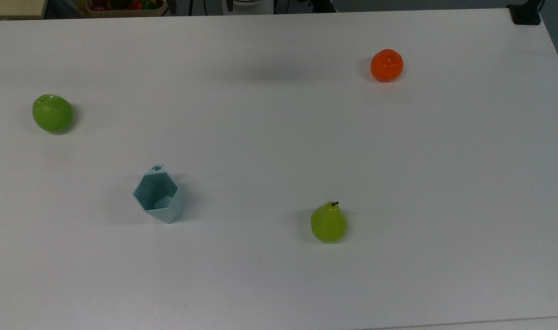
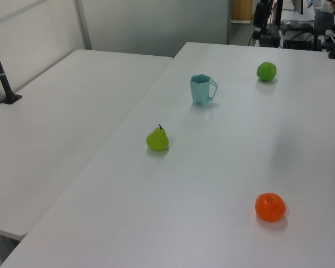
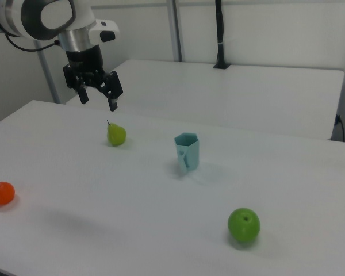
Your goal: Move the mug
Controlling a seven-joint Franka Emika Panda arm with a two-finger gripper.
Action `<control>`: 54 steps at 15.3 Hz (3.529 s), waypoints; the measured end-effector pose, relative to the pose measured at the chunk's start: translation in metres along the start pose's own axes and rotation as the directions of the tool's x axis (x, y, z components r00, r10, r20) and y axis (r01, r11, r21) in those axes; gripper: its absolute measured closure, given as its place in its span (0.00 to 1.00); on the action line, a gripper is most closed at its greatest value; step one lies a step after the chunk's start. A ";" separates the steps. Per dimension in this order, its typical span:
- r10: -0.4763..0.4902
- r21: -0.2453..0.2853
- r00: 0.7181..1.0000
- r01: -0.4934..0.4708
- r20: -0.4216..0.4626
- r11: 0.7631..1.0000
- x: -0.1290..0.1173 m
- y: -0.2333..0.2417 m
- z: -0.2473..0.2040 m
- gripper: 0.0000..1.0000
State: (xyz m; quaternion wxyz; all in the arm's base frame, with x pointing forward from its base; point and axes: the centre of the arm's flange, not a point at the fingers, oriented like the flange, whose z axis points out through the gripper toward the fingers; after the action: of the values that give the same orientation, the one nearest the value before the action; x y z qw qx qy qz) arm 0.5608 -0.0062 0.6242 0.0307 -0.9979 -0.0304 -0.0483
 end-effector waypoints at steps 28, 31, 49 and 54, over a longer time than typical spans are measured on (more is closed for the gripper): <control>-0.053 -0.056 0.994 0.048 -0.094 0.997 0.050 0.060 0.076 0.00; -0.038 -0.078 0.990 0.028 -0.133 0.997 0.062 0.077 0.099 0.00; -0.055 -0.148 0.972 0.021 -0.229 0.989 0.091 0.097 0.242 0.02; -0.062 -0.163 0.966 0.021 -0.251 0.986 0.095 0.100 0.265 0.07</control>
State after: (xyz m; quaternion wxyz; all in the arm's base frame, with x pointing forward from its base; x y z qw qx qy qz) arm 0.6870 -0.0830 0.3648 -0.0463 -0.9817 -0.0433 -0.1794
